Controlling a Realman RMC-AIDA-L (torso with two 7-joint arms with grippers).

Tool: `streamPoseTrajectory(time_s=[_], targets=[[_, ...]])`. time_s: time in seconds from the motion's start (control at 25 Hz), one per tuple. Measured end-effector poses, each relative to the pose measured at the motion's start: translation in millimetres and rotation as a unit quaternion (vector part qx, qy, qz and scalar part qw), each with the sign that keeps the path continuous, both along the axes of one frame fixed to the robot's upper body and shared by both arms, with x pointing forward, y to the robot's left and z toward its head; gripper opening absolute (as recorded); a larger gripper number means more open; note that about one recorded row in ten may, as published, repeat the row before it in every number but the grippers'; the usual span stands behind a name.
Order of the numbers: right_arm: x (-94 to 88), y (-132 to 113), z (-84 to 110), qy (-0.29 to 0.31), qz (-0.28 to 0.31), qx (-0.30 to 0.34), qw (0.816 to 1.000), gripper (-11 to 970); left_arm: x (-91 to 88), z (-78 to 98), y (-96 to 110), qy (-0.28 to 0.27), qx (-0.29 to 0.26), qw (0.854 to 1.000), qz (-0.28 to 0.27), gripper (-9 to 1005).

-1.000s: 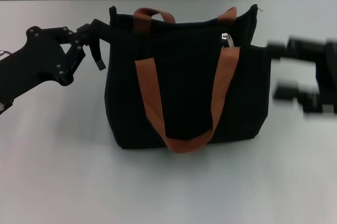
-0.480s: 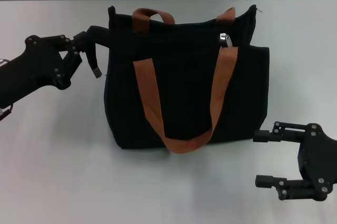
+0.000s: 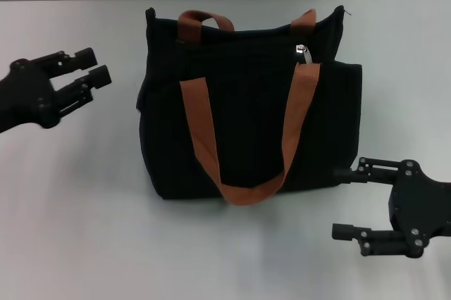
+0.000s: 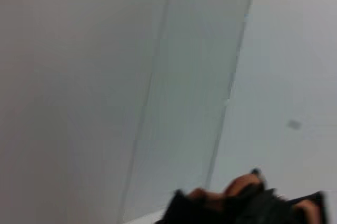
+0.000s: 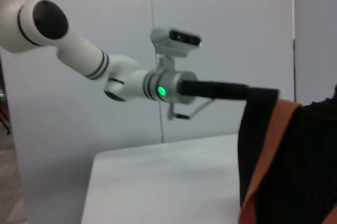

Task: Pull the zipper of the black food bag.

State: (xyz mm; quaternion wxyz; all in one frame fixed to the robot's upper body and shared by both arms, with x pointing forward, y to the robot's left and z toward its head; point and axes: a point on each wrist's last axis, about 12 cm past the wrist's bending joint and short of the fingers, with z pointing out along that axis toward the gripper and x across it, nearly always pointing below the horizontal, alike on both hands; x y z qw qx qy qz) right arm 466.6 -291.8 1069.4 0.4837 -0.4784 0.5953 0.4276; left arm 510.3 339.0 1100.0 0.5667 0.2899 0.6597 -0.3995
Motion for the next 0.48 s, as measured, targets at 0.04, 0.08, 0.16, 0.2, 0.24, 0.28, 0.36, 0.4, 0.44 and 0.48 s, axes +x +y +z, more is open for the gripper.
streamPoseTrajectory(time_s=[0.04,0.08,0.16,0.2,0.24,0.28,0.36,0.4,0.44,0.48], targets=[[0.0,0.0,0.0,0.0,0.0,0.0,1.0,741,-2.7,3.3,1.5,0.001,-0.007,1.0,-0.012,293],[1.4,1.4,-0.2,0.0,0.0,-0.001,1.0,741,-2.7,3.3,1.5,0.001,-0.007,1.0,-0.012,332],[4.3,5.0,-0.2,-0.002,0.001,-0.001,1.0,741,-9.6,9.7,1.9,-0.004,-0.026,0.999,-0.041,410],[5.4,6.6,-1.1,-0.002,-0.001,-0.002,1.0,741,-12.4,11.8,0.9,-0.01,-0.032,0.998,-0.054,449],[5.4,6.6,-1.1,-0.002,-0.001,-0.002,1.0,741,-16.0,13.8,-1.7,-0.017,-0.041,0.996,-0.072,488],[5.8,7.0,-1.8,-0.003,-0.003,-0.003,1.0,741,-18.6,14.1,-5.4,-0.025,-0.044,0.995,-0.086,527],[5.6,8.4,-3.9,-0.005,-0.005,-0.004,1.0,741,-24.5,11.2,-15.6,-0.045,-0.044,0.991,-0.115,583],[5.4,9.3,-5.3,-0.005,-0.006,-0.003,1.0,741,-30.4,3.2,-28.7,-0.063,-0.035,0.988,-0.139,611],[5.4,9.8,-6.2,-0.004,-0.007,-0.003,1.0,741,-33.8,-1.0,-35.5,-0.073,-0.031,0.986,-0.15,639],[5.4,10.3,-6.8,-0.003,-0.007,-0.003,1.0,741,-33.8,-1.0,-35.5,-0.073,-0.031,0.986,-0.15,668]])
